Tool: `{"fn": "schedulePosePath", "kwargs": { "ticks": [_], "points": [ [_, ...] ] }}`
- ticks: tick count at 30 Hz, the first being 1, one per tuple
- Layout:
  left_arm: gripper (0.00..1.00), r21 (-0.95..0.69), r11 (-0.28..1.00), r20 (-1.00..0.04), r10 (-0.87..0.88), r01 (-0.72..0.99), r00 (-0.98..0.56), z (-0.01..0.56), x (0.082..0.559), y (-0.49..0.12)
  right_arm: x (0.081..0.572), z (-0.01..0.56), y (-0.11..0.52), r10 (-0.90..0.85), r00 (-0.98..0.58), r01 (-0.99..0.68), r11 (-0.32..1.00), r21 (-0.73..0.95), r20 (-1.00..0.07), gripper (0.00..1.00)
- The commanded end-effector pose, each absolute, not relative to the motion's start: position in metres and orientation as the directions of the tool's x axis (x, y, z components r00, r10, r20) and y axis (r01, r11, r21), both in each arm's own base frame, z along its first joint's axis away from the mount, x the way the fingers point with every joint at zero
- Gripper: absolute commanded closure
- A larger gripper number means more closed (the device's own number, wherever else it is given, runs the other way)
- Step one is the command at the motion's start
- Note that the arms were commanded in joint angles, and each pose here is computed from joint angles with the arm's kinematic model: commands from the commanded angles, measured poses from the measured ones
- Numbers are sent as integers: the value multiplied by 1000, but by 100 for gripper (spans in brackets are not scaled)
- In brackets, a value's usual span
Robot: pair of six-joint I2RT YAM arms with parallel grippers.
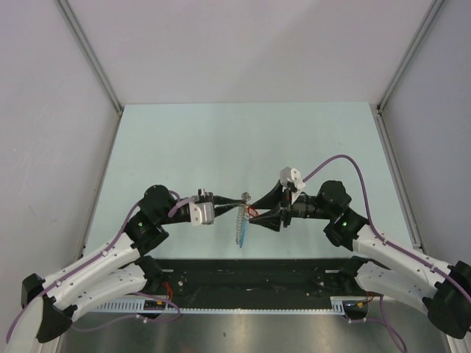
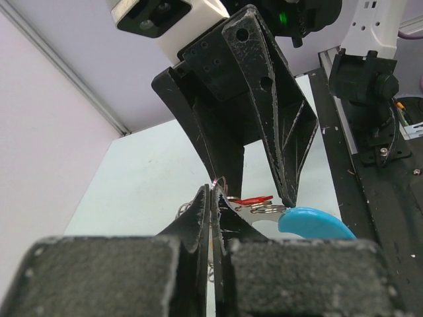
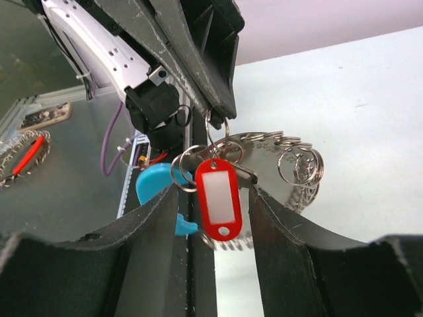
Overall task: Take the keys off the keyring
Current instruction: Remove the key from the keyring.
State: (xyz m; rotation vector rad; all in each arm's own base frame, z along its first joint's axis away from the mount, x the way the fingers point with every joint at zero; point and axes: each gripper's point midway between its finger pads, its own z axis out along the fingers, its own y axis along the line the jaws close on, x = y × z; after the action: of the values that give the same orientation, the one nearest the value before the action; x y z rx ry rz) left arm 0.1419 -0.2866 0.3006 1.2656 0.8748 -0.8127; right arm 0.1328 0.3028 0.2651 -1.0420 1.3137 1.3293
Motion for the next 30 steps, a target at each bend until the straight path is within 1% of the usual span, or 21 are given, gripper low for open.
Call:
{"fn": "schedulePosePath", "kwargs": {
  "ticks": [1,9,13,18,21,22,24,25,27,30],
  "points": [
    [100,514,149,-844,-90,845,529,335,140,-285,136,266,300,56,-111,-990,82,115,-992,49],
    [100,517,122,-845,-84,847,528,332,138,-287,137,255,300,21,-111,-989,95,113,-994,47],
    [100,514,109,-847,-94,851,523,332,137,-289,137,262,304,52,-98,-991,82,102,-994,46],
    [100,502,102,-853,-103,859,511,331,136,-290,140,265,309,75,-96,-992,80,102,-993,49],
    [100,503,106,-852,-104,858,513,331,136,-290,140,268,311,87,-85,-993,76,91,-993,60],
    [100,501,108,-854,-101,859,511,330,136,-290,141,269,311,90,-83,-992,84,90,-993,69],
    [100,505,120,-852,-90,855,516,329,139,-289,145,271,309,94,-74,-990,115,85,-993,80],
    [100,502,129,-854,-81,855,514,328,141,-289,145,272,306,92,-73,-988,126,84,-993,90],
    [100,477,148,-871,-51,866,489,323,147,-289,151,272,302,93,-72,-981,172,87,-993,100],
    [100,478,134,-874,-28,868,486,318,149,-291,150,278,297,103,-56,-980,187,75,-993,100]
  ]
}}
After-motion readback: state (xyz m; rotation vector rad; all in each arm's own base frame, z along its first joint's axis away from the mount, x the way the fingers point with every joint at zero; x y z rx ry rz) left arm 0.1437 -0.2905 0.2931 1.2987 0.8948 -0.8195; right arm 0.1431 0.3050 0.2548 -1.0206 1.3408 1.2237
